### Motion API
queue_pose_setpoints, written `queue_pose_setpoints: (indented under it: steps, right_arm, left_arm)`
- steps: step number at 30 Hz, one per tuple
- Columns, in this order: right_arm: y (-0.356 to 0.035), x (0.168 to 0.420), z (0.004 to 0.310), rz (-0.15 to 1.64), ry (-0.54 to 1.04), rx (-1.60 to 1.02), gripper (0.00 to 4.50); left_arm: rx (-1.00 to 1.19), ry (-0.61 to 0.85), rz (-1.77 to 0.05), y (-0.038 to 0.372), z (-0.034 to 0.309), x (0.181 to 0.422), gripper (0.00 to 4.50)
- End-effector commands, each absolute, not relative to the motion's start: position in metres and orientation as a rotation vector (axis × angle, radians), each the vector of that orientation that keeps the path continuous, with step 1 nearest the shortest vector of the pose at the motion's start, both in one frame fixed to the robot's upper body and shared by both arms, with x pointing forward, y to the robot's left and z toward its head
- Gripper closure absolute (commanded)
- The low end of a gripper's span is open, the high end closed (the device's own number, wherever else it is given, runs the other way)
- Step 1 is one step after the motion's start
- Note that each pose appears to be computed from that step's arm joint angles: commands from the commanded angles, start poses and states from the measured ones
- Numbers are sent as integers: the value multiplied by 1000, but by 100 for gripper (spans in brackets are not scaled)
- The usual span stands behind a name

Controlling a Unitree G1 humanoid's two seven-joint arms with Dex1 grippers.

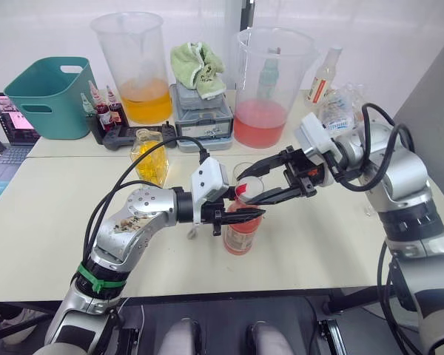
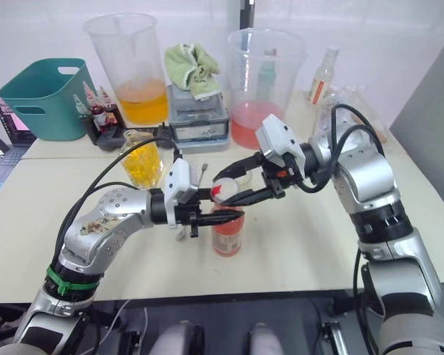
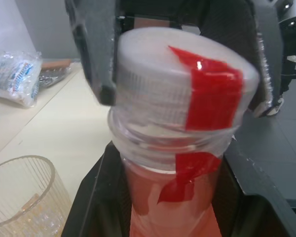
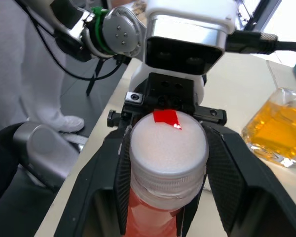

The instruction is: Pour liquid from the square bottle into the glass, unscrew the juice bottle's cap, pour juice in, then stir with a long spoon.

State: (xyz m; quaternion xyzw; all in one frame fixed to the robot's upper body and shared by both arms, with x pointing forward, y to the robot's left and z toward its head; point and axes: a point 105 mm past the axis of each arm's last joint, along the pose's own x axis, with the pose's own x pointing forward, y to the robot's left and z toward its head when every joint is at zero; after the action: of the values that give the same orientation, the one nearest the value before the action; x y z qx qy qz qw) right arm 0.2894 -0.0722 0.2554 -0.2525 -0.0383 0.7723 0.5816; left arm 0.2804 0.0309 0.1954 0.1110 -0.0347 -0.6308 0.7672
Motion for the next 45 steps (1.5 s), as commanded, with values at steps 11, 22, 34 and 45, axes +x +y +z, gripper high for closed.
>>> queue_pose_setpoints:
  steps: [11, 22, 34, 45]
  right_arm:
    - [-78, 274, 278, 1872, -12, -403, 289]
    - [-122, 299, 312, 1518, -91, -250, 289]
    - [-244, 362, 286, 619, -89, -210, 289]
    - [-292, 386, 221, 190, 49, -158, 289]
  left_arm:
    - [260, -8, -1372, 25, 179, 277, 294]
    - [263, -15, -1378, 23, 177, 278, 294]
    - [254, -23, -1379, 24, 177, 280, 294]
    - [243, -22, -1328, 34, 178, 283, 294]
